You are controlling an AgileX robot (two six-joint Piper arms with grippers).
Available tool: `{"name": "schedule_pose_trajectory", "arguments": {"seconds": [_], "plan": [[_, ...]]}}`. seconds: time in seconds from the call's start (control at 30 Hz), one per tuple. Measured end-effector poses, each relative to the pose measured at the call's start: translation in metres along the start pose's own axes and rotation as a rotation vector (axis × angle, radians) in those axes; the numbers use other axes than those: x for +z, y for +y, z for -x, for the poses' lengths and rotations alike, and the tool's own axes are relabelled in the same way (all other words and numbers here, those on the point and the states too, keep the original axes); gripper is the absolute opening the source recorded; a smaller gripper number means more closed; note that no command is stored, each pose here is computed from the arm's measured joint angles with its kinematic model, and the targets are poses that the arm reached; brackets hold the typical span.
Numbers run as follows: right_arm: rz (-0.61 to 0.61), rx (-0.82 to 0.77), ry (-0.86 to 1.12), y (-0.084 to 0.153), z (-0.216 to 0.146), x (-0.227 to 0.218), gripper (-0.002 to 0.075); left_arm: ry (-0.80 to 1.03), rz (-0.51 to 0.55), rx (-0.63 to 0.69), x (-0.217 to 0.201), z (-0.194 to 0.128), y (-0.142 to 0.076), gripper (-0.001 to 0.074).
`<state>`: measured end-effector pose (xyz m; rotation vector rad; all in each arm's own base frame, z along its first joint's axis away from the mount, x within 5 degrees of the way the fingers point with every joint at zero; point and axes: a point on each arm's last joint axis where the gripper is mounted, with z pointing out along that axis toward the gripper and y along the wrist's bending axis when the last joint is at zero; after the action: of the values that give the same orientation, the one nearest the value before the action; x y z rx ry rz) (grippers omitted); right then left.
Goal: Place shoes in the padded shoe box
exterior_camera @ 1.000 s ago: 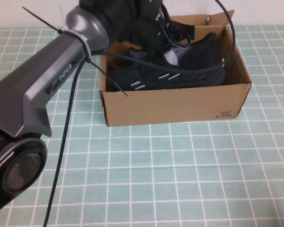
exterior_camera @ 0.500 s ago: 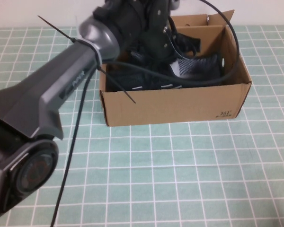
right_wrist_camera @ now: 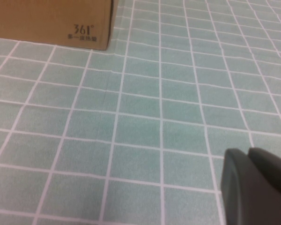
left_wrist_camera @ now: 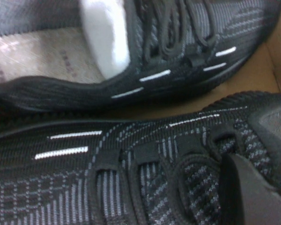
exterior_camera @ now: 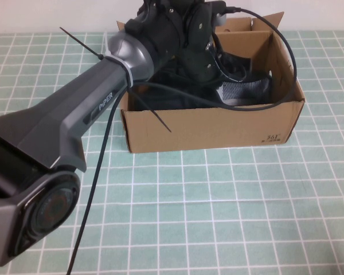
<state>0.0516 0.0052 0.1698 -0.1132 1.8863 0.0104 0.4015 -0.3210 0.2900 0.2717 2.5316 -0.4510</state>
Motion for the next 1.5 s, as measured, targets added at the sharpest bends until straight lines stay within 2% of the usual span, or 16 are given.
{"name": "schedule_pose_trajectory", "arguments": {"seconds": [0.3,0.4,0.53,0.57,0.7,0.77,0.83,1.0,1.07,1.27,1.4,1.5], "plan": [[0.0,0.0,0.0,0.0,0.0,0.0,-0.0008,0.007,-0.03,-0.001,0.003,-0.001,-0.003,0.002],[0.0,0.0,0.0,0.0,0.0,0.0,-0.0008,0.002,-0.05,0.017,0.003,-0.001,-0.004,0.0098],[0.0,0.0,0.0,0.0,0.0,0.0,-0.0008,-0.007,-0.062,0.023,0.002,0.0,-0.006,0.0298],[0.0,0.0,0.0,0.0,0.0,0.0,-0.0008,-0.007,-0.062,0.023,0.002,0.0,-0.006,0.0329],[0.0,0.0,0.0,0.0,0.0,0.0,-0.0008,0.002,-0.056,0.025,0.002,0.0,-0.004,0.0386],[0.0,0.0,0.0,0.0,0.0,0.0,-0.0008,0.02,-0.045,0.047,0.001,-0.001,-0.001,0.0379],[0.0,0.0,0.0,0.0,0.0,0.0,-0.0008,0.037,-0.024,0.117,-0.004,-0.001,0.001,0.0335],[0.0,0.0,0.0,0.0,0.0,0.0,-0.0008,0.039,-0.01,0.293,-0.039,0.003,0.003,0.0085],[0.0,0.0,0.0,0.0,0.0,0.0,-0.0008,0.001,-0.005,0.332,-0.063,0.007,0.003,0.0038],[0.0,0.0,0.0,0.0,0.0,0.0,-0.0008,-0.122,0.037,0.431,-0.135,0.0,0.011,0.0002],[0.0,0.0,0.0,0.0,0.0,0.0,-0.0008,-0.161,0.085,0.463,-0.177,-0.023,0.028,0.0001],[0.0,0.0,0.0,0.0,0.0,0.0,-0.0008,-0.163,0.119,0.466,-0.192,-0.049,0.044,0.0]]}}
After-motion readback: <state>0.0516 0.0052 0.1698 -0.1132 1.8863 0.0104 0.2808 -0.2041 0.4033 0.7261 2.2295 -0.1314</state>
